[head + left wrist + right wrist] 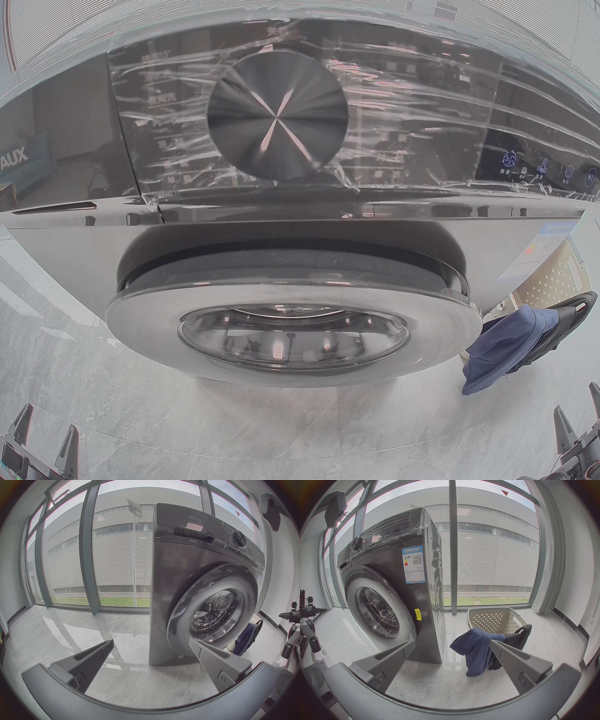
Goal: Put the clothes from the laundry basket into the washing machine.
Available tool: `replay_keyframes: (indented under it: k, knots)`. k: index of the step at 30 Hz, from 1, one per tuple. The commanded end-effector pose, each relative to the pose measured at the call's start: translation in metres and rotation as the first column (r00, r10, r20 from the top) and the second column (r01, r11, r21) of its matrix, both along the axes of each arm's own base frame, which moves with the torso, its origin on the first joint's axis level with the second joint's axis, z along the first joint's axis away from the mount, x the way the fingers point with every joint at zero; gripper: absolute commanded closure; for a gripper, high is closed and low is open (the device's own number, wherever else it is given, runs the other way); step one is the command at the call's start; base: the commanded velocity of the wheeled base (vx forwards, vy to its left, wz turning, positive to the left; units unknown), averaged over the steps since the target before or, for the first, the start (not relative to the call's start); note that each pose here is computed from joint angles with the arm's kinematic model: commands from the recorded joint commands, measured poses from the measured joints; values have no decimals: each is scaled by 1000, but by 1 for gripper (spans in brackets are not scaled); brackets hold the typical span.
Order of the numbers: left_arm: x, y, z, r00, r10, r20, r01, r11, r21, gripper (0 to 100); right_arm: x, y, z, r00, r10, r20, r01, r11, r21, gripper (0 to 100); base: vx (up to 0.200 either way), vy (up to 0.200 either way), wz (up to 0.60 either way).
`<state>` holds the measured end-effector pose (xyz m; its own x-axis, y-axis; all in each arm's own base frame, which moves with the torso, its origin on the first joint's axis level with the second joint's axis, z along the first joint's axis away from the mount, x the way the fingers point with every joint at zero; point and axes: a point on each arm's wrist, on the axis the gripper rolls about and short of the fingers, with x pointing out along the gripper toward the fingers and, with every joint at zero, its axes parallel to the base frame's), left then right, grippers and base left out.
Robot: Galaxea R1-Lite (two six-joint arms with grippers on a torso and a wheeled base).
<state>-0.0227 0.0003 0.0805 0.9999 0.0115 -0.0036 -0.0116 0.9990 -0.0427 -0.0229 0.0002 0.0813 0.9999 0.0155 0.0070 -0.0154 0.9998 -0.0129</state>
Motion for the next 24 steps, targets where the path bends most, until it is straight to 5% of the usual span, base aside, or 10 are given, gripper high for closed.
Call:
replay_keyframes:
  k: [1, 3, 7, 11, 13, 17, 21, 24]
  knots:
    - [0, 0, -4, 1000, 1, -1, -1, 1000, 0, 0, -9, 0, 33, 990, 7, 144, -8, 1000, 6, 0, 0, 0, 0]
    - [0, 0, -4, 1000, 1, -1, -1, 1000, 0, 0, -5, 0, 57, 991, 27, 127, -30, 999, 16, 0, 0, 0, 0]
    - [0, 0, -4, 1000, 1, -1, -1, 1000, 0, 0, 16, 1, 60, 992, 124, -18, -124, 992, 19, 0, 0, 0, 0]
    - [0, 0, -4, 1000, 1, -1, -1, 1000, -2, 0, 42, 5, 56, 950, 240, -202, -237, 971, 36, 0, 0, 0, 0]
    - [0, 0, -4, 1000, 1, -1, -1, 1000, -2, 0, 47, 7, 56, 933, 279, -227, -278, 960, 39, 0, 0, 0, 0]
    - [0, 0, -4, 1000, 1, -1, -1, 1000, -2, 0, 75, 21, 64, 856, 437, -276, -437, 897, 65, 0, 0, 0, 0]
    - [0, 0, -4, 1000, 1, -1, -1, 1000, -2, 0, 103, 39, 75, 825, 514, -237, -480, 857, 188, 0, 0, 0, 0]
    - [0, 0, -4, 1000, 1, -1, -1, 1000, -2, 0, 116, 51, 76, 803, 555, -217, -511, 829, 226, 0, 0, 0, 0]
